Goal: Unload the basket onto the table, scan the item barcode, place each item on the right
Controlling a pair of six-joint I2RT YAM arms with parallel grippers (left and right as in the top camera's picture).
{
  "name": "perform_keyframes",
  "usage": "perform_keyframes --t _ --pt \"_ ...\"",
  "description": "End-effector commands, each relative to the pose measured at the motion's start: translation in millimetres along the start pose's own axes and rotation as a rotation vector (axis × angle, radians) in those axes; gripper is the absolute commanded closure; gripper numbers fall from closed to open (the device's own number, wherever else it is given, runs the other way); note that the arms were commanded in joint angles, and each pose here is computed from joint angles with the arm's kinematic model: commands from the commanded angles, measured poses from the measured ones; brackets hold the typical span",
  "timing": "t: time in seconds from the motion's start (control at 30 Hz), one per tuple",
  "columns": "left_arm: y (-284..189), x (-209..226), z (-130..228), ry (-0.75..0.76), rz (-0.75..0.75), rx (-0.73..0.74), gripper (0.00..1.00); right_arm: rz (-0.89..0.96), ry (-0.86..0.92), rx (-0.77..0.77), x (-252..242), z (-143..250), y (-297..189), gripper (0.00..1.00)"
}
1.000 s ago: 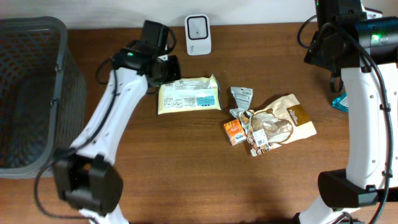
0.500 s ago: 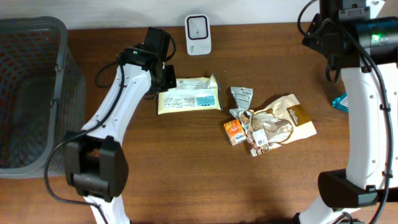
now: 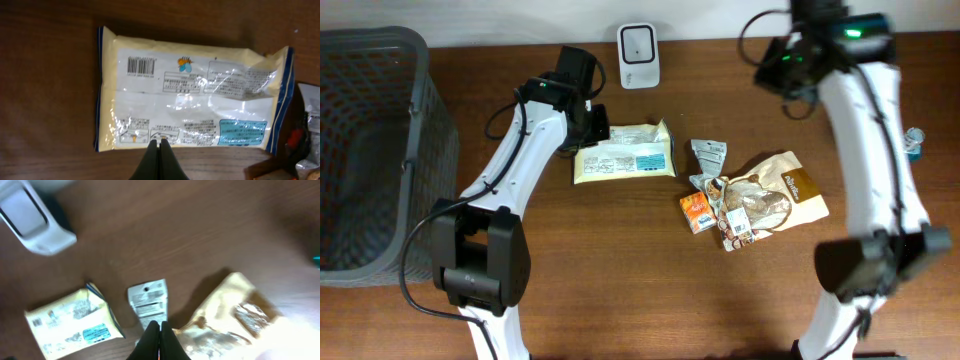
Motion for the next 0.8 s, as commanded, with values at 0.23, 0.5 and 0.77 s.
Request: perform_keyframes --t 0.23,0.5,0.77 --pt "44.7 9.1 -0.4 -0.028 0.030 0.063 1.00 -0.497 -0.336 0.351 105.8 68.7 120.9 0.96" --pt "72.7 0.0 -7.7 -0.033 0.123 0.059 1.00 -0.672 -0.345 0.444 131.0 92.0 155.1 0.96" --pt "106.3 12.6 3.6 -0.041 0.058 0.110 1.00 -0.642 -0.351 0.520 135.3 127.2 191.1 0.96"
Point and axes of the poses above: each gripper's point midway between its finger pads, its own y axis out along the fingers, its own x axis along the line the jaws close on, z = x × y, the point moved 4 cm from there along -y, back along the fingers, and after that the axes turned 1 degree about -y, right-handed, at the moved point
